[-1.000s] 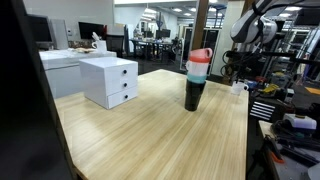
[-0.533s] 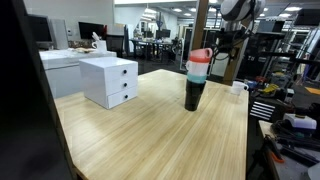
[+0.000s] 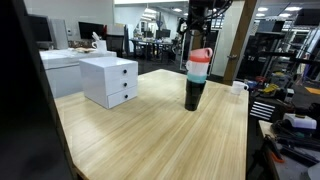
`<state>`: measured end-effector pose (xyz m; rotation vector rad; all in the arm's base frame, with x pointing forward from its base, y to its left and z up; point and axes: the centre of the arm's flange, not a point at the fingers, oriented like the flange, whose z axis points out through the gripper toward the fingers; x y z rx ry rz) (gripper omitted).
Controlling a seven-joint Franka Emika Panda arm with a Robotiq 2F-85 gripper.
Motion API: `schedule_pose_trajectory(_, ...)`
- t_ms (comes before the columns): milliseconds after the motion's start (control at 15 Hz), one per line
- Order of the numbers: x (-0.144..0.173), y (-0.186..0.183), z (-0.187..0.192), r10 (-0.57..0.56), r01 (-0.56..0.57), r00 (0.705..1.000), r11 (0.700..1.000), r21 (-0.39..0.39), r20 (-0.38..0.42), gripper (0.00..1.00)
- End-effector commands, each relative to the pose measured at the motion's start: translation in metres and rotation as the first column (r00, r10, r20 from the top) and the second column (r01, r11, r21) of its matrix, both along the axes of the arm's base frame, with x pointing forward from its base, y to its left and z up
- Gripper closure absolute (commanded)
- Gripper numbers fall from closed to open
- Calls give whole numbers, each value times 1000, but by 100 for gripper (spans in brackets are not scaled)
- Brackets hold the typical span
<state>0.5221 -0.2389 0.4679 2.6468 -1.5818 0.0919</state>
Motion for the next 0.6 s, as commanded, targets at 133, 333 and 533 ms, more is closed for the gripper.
schedule_pose_trajectory(133,13,51,-4,275,-265,958,957,120,-81,0)
schedule_pose_trajectory(333,-13,55,3,387,-351,913,906,236,-127,0)
schedule_pose_trajectory(533,-34,65,8,436,-392,888,883,259,-143,0)
